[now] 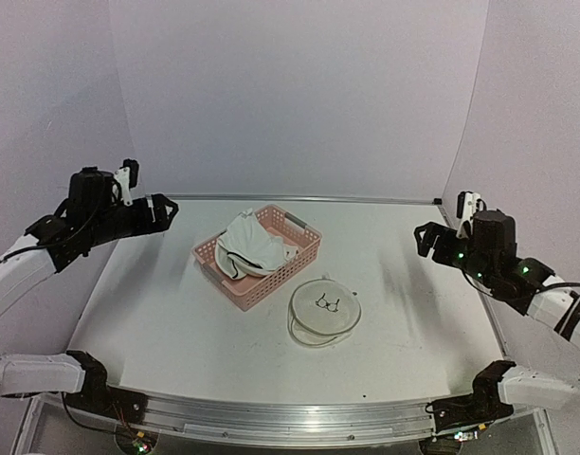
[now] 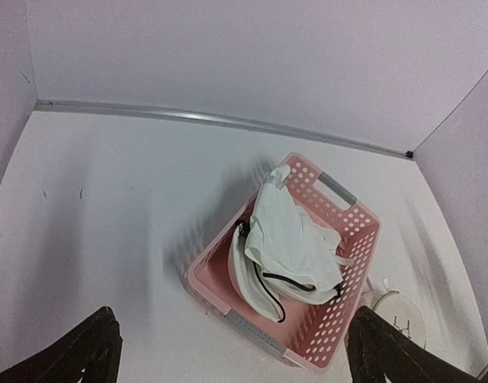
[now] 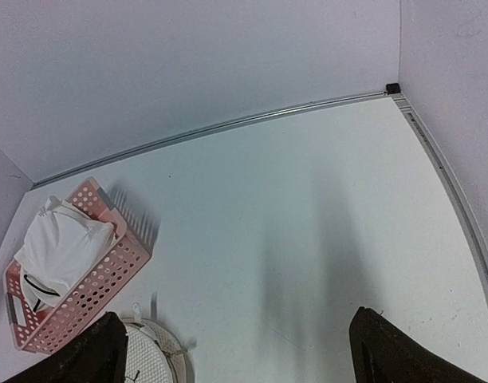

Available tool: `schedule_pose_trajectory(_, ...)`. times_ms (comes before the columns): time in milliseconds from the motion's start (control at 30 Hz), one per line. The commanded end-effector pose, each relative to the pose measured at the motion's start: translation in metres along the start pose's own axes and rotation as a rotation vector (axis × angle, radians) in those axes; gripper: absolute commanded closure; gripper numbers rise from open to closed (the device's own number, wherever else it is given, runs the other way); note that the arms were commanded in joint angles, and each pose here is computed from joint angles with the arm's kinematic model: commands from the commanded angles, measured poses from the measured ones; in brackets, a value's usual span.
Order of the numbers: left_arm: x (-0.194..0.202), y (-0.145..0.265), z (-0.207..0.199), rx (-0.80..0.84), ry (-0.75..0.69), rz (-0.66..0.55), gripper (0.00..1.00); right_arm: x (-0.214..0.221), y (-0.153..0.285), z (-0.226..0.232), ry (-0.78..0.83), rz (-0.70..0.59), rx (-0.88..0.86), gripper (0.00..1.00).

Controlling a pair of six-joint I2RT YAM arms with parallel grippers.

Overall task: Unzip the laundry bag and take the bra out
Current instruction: Reset both arms

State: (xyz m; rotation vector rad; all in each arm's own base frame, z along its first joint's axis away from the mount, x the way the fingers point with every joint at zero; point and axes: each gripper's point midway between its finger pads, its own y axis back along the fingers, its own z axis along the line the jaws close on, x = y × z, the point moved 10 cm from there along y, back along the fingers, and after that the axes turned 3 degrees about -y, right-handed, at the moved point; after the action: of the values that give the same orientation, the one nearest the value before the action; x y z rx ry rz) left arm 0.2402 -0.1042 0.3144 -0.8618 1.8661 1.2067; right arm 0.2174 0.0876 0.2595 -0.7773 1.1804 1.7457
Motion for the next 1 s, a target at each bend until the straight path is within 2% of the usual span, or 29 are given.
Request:
schedule_pose_trajectory(0,-0.009,0.043,0.000,0.025,-0.039,-0.150,0.01,0.000,0.015,-0.005,-0.026,-0.039,0.003,0.02)
schedule_pose_trajectory(200,-0.001,0.085,0.002,0.080,-0.126,-0.266,0.01,-0.007,0.035,-0.005,-0.050,-0.091,-0.064,0.02)
schedule_pose_trajectory(400,0.002,0.113,-0.004,0.206,-0.182,-0.334,0.00,-0.022,0.056,0.008,-0.005,-0.078,-0.195,0.02)
schedule_pose_trajectory(633,0.012,0.119,0.000,0.208,-0.212,-0.375,0.00,-0.030,0.070,0.004,0.051,-0.152,-0.172,0.02)
schedule_pose_trajectory(967,0.016,0.121,0.001,0.216,-0.218,-0.385,0.00,-0.027,0.072,0.000,0.068,-0.164,-0.143,0.02)
